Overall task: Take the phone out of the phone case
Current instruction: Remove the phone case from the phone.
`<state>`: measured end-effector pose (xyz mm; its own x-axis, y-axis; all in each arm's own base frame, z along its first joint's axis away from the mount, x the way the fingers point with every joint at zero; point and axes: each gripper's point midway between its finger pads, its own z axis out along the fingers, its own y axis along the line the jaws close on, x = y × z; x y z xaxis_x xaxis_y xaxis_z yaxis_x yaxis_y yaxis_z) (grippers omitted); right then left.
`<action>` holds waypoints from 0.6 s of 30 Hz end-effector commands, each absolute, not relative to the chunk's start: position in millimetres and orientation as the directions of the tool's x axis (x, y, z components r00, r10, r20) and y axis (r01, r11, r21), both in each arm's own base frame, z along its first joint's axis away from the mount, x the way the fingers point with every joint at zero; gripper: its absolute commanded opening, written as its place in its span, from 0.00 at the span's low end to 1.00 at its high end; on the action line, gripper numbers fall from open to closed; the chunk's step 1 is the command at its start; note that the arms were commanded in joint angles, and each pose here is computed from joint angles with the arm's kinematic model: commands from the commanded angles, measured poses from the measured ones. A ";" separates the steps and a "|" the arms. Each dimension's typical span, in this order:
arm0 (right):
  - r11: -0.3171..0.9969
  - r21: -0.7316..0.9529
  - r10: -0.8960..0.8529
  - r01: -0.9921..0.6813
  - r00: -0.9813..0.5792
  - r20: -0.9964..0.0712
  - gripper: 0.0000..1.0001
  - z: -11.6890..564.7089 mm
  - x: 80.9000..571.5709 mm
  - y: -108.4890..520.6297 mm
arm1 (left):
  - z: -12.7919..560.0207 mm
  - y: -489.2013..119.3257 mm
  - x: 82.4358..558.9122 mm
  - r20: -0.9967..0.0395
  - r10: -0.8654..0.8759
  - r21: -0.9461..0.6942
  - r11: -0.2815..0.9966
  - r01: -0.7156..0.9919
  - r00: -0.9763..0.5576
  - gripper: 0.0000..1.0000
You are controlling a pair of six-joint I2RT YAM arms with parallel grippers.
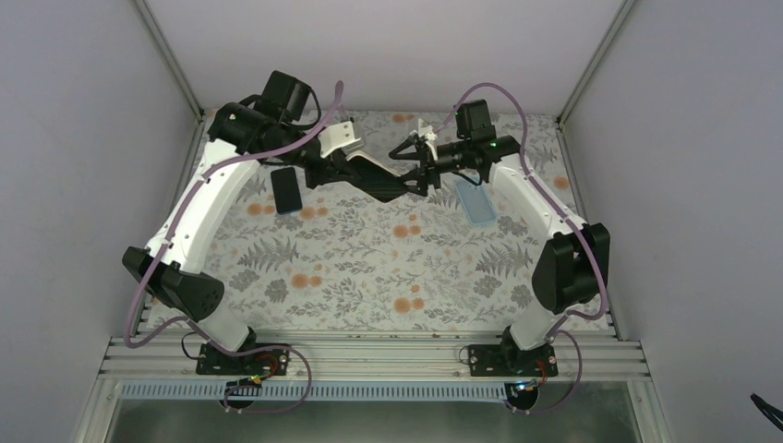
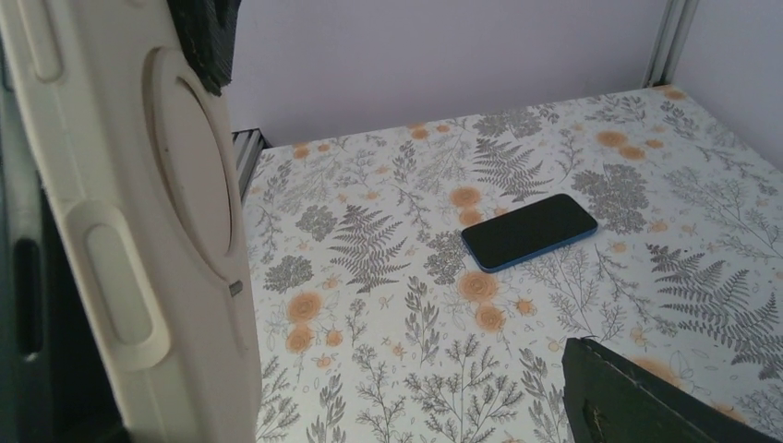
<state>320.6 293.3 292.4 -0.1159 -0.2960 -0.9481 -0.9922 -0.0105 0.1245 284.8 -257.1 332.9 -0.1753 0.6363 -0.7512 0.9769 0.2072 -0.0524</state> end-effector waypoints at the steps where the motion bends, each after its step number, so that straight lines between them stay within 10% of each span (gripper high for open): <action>1: -0.575 0.220 -0.147 -0.788 -0.165 -0.975 0.88 389.3 170.0 353.5 | 344.1 -318.9 395.2 -0.859 0.510 0.234 0.304 0.924 0.049 0.02; 18: -0.667 0.265 -0.206 -0.696 -0.169 -0.964 0.78 378.0 137.8 394.6 | 322.1 -358.1 401.6 -0.845 0.533 0.209 0.265 0.941 0.037 0.02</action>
<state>307.1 348.9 249.7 -0.1619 -0.3914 -0.9059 -0.9676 -0.1174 0.2236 278.1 -238.4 285.3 -0.3040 0.7872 -0.5366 0.9524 0.2650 -0.1507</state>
